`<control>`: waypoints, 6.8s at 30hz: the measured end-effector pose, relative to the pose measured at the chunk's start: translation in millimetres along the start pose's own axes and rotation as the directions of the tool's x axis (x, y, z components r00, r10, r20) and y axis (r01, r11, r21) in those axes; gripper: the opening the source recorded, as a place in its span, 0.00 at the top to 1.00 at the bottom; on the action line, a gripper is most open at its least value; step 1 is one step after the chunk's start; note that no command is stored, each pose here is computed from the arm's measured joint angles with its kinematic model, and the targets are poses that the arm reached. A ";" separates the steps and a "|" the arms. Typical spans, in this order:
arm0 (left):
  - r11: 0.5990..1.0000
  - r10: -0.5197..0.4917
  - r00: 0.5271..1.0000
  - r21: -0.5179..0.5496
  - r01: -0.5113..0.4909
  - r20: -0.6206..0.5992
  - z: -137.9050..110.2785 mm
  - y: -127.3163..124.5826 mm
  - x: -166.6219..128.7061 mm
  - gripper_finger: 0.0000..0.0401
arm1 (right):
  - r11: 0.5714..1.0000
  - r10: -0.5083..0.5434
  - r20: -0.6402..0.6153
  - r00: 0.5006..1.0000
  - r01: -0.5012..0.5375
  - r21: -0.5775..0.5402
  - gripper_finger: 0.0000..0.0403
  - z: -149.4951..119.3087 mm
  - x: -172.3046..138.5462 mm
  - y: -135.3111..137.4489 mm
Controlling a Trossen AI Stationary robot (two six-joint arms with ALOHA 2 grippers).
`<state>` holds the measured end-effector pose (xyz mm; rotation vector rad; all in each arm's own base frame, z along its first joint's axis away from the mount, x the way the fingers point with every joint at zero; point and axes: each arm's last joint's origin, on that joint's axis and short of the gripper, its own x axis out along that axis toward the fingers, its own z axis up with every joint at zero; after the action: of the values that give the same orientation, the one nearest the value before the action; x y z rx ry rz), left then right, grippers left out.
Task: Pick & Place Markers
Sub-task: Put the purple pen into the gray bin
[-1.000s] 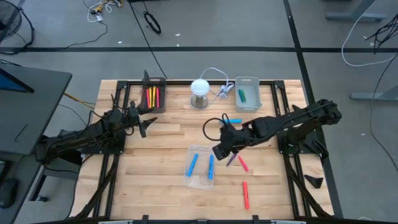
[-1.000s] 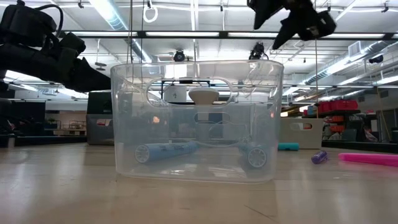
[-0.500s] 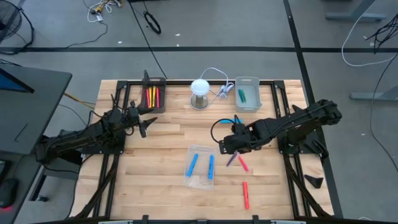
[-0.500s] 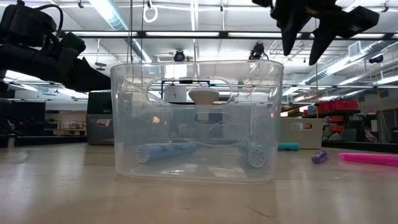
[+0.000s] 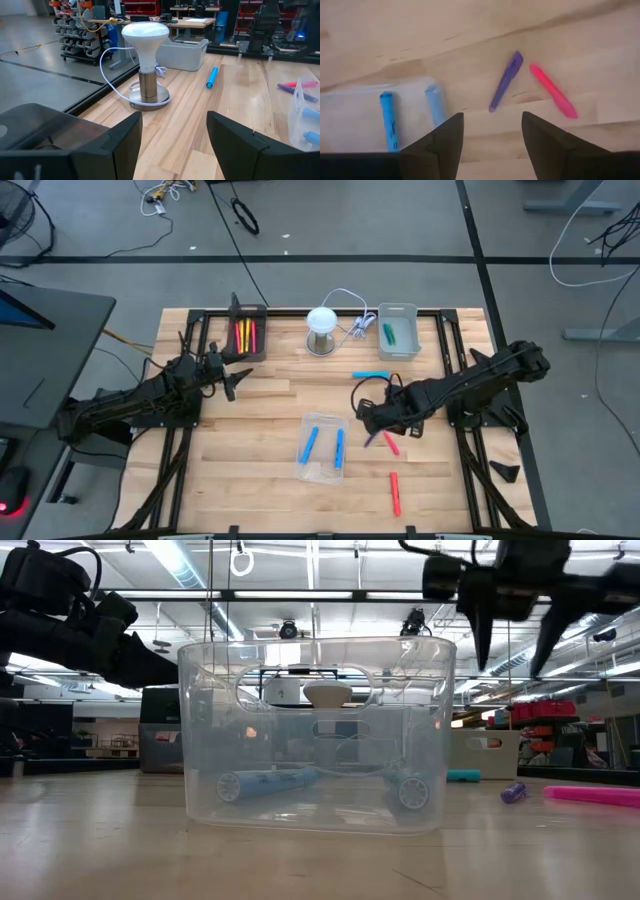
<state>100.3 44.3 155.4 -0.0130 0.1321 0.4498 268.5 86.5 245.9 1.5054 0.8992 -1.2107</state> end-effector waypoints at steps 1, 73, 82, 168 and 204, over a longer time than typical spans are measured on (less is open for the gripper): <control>1.000 0.000 1.000 0.000 0.000 0.000 0.0 0.0 0.0 0.43 | 1.000 0.003 -0.004 1.000 -0.003 0.027 0.49 -1.0 5.2 -2.4; 1.000 0.000 1.000 0.000 0.000 -0.001 -0.1 0.0 0.0 0.43 | 0.971 -0.198 0.003 0.980 0.195 0.137 0.95 -6.0 110.1 4.0; 1.000 0.000 1.000 0.000 0.000 -0.001 -0.1 0.0 0.0 0.43 | 0.976 -0.217 0.047 0.975 0.216 0.023 0.94 -5.6 90.8 8.7; 1.000 0.000 1.000 0.000 0.000 -0.001 -0.2 0.0 0.0 0.43 | 0.938 -0.220 0.185 0.958 0.260 -0.228 0.94 332.6 -44.9 18.2; 1.000 0.000 1.000 0.000 0.000 -0.001 -0.1 0.0 0.0 0.43 | 0.930 -0.220 0.107 0.970 0.242 -0.276 0.94 336.4 47.0 -8.1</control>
<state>100.3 44.2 155.3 -0.0131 0.1329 0.4496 185.4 -237.5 186.0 1.1382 1.1730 -1.2338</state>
